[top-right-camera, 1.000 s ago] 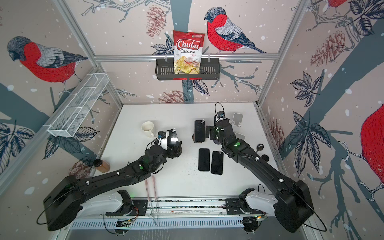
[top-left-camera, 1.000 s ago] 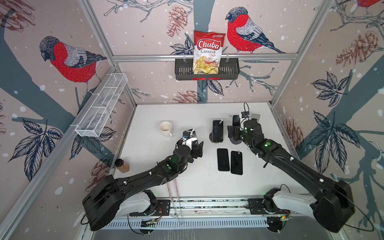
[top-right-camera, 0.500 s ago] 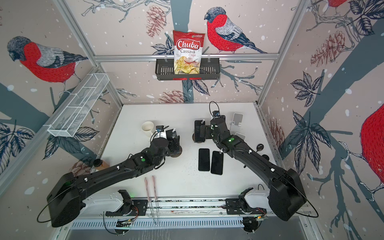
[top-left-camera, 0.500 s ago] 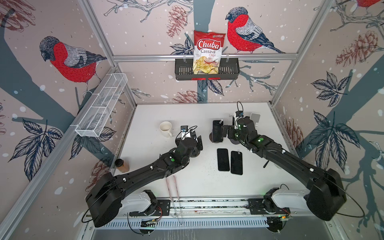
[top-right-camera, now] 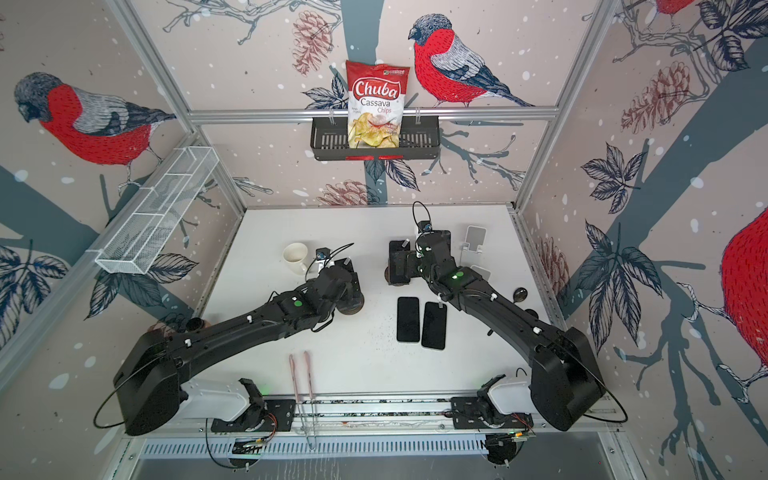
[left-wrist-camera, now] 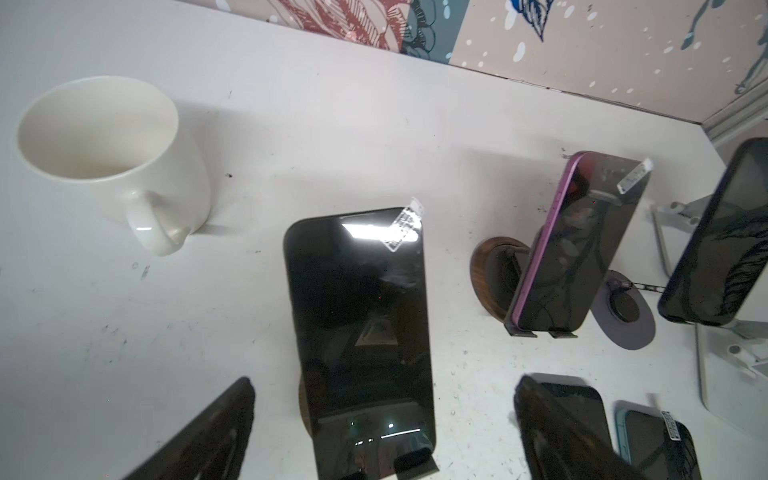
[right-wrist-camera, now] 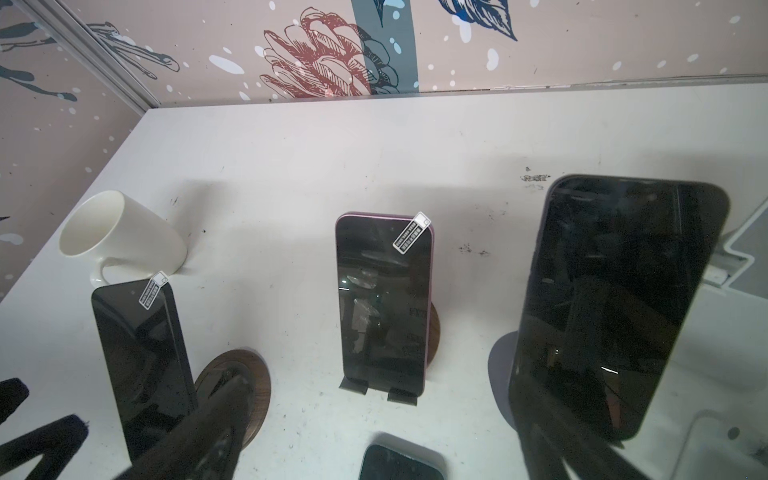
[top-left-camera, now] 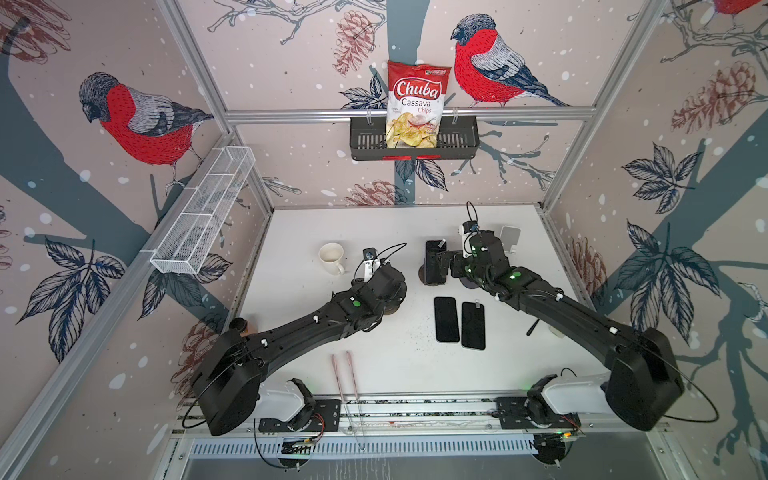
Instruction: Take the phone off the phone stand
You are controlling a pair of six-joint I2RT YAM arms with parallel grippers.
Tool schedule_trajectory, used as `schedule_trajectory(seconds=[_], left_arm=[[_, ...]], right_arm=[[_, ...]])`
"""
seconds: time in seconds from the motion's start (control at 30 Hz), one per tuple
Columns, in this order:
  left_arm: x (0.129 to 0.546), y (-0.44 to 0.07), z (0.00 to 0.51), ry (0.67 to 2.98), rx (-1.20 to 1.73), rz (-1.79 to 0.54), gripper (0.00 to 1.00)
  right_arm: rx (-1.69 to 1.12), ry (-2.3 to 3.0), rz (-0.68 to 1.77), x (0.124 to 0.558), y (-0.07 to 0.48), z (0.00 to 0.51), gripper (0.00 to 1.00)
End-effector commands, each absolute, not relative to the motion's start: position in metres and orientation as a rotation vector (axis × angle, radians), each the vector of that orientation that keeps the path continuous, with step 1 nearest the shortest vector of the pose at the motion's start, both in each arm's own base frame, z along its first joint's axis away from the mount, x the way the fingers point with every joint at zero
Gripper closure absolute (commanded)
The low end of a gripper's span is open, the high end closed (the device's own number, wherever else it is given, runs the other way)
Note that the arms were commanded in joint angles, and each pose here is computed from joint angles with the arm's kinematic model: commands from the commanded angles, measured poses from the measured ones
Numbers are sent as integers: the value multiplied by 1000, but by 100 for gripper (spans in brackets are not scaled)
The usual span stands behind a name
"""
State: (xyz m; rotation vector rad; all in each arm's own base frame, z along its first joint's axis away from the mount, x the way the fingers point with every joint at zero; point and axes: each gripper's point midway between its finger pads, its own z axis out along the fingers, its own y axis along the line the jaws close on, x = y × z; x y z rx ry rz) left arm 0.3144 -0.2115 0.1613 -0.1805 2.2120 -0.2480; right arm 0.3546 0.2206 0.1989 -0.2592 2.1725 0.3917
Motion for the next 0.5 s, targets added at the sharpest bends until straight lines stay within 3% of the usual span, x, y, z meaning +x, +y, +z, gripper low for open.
schedule_trajectory(seconds=[0.0,0.47], left_arm=[[316,-209,163,2225,-215,-269,4],[329,-220,141,2351,-202,-158,10]], right_arm=[[-268,2134,360,361,220,206,1],[-228,2132,360,363,206,202,1]])
